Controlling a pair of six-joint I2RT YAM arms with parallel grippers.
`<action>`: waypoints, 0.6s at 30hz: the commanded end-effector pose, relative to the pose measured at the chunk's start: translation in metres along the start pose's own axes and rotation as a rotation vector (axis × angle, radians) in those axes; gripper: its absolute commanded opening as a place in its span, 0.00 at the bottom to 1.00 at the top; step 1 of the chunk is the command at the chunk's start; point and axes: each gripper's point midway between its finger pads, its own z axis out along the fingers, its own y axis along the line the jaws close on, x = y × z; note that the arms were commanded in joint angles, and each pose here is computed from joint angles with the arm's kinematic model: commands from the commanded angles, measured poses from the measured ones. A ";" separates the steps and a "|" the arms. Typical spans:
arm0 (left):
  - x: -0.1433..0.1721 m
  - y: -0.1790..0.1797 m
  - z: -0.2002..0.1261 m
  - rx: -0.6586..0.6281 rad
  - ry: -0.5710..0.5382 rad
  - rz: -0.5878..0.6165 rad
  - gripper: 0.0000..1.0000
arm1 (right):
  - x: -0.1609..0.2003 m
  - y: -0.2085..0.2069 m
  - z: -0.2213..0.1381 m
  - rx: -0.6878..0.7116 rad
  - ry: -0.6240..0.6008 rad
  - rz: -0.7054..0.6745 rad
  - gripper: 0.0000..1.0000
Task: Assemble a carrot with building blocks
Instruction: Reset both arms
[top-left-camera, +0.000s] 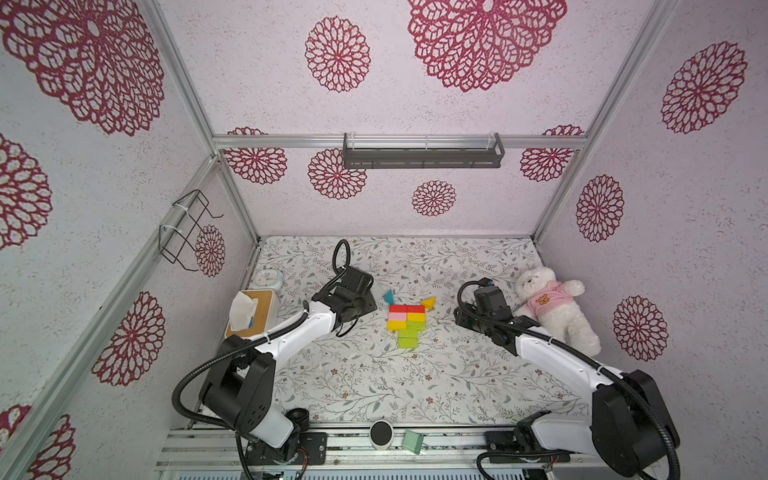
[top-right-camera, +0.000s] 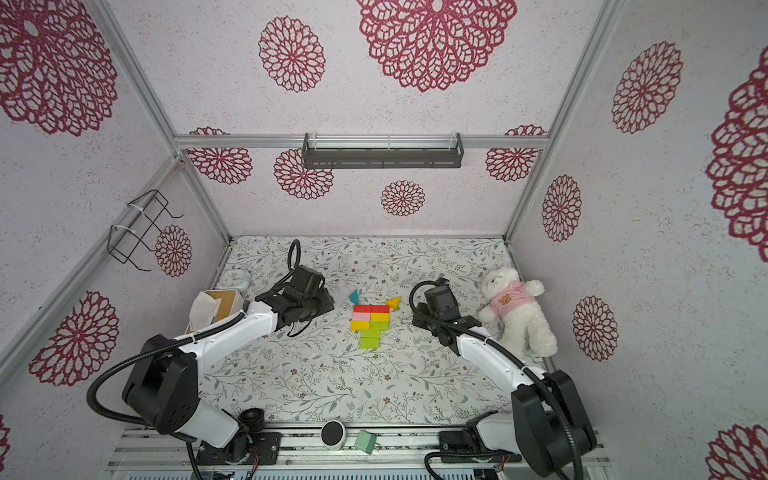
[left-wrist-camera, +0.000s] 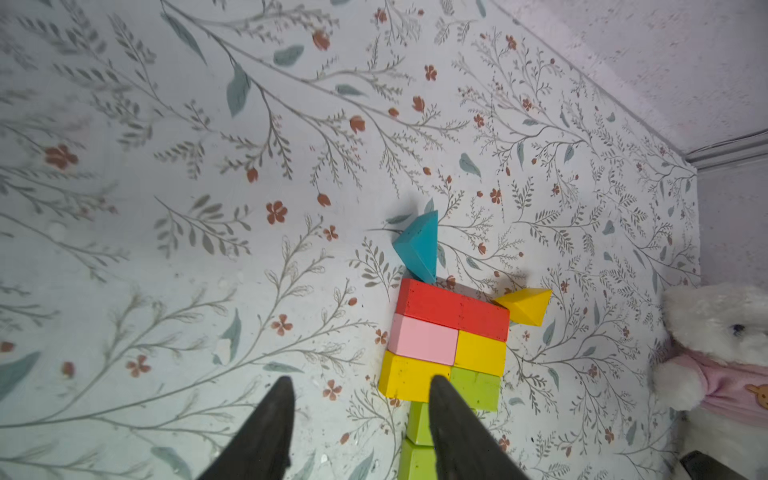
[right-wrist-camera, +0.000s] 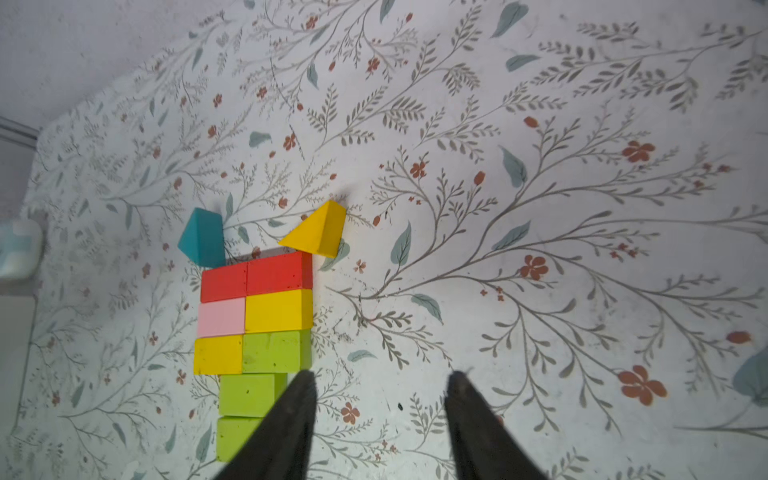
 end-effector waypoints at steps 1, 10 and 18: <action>-0.027 0.016 -0.019 -0.073 -0.134 0.052 0.62 | -0.018 -0.010 -0.013 0.013 -0.064 -0.039 0.81; -0.093 0.088 -0.089 -0.334 -0.502 0.212 0.97 | -0.065 -0.092 -0.040 0.353 -0.277 -0.153 0.95; -0.105 0.169 -0.076 -0.533 -0.598 0.233 0.97 | -0.088 -0.161 -0.044 0.572 -0.415 -0.127 0.98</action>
